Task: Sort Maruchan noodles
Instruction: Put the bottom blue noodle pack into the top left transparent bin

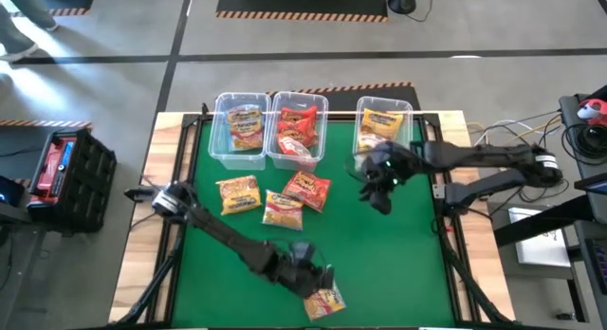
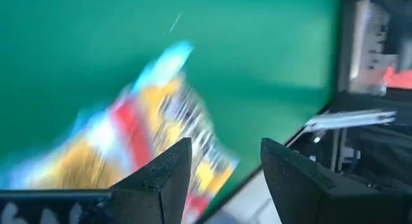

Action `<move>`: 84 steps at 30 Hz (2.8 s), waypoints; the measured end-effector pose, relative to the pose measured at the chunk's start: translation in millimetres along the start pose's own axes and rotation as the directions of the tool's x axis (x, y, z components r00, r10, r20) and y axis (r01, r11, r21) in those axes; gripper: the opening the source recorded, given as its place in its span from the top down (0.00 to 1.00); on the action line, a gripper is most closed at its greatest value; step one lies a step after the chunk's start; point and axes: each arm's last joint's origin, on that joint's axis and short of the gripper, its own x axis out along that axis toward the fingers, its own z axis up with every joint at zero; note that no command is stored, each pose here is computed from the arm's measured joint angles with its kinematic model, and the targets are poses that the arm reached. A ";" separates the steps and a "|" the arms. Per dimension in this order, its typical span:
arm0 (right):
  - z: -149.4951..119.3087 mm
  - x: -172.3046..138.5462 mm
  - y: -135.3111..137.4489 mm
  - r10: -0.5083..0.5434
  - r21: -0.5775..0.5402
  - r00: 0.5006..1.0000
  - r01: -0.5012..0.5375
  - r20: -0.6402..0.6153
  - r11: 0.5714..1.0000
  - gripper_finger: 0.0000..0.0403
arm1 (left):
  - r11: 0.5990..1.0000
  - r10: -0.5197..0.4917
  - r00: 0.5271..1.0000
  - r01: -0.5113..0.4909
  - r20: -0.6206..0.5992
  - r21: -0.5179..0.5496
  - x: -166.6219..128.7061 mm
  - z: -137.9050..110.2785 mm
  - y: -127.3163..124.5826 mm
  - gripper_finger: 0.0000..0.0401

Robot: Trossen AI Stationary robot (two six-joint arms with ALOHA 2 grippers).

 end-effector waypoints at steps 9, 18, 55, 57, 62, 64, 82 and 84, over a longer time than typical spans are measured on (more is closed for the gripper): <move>-38.5 25.6 30.6 0.243 0.067 0.954 -0.258 0.174 0.964 0.72 | 0.992 0.032 0.997 -0.041 -0.072 -0.121 -4.3 -38.8 16.7 0.58; -58.8 44.1 65.7 0.337 0.091 0.920 -0.359 0.199 0.929 0.72 | 0.978 0.179 0.984 -0.180 -0.024 -0.107 -7.0 -37.4 32.4 0.58; -101.5 161.1 158.1 0.510 0.160 0.854 -0.521 0.106 0.839 0.75 | 0.976 0.120 0.983 -0.091 0.139 -0.195 65.3 -40.6 41.9 0.58; -103.9 163.8 158.3 0.512 0.162 0.855 -0.519 0.084 0.840 0.75 | 0.975 0.125 0.977 -0.088 0.172 -0.205 68.0 -31.6 40.5 0.58; -106.7 166.9 157.0 0.498 0.166 0.865 -0.501 0.064 0.849 0.75 | 0.972 0.160 0.962 -0.114 0.224 -0.203 74.0 -7.5 38.0 0.58; -108.0 167.2 154.5 0.475 0.164 0.879 -0.475 0.042 0.864 0.75 | 0.970 0.175 0.955 -0.125 0.240 -0.208 76.0 2.3 36.9 0.58; -85.0 139.2 96.5 0.151 0.067 0.982 -0.144 -0.116 0.987 0.75 | 0.952 0.262 0.908 -0.188 0.326 -0.241 86.0 66.4 31.7 0.58; -82.3 133.6 89.3 0.104 0.042 0.987 -0.099 -0.120 0.994 0.75 | 0.949 0.270 0.901 -0.190 0.340 -0.252 86.2 74.0 31.1 0.58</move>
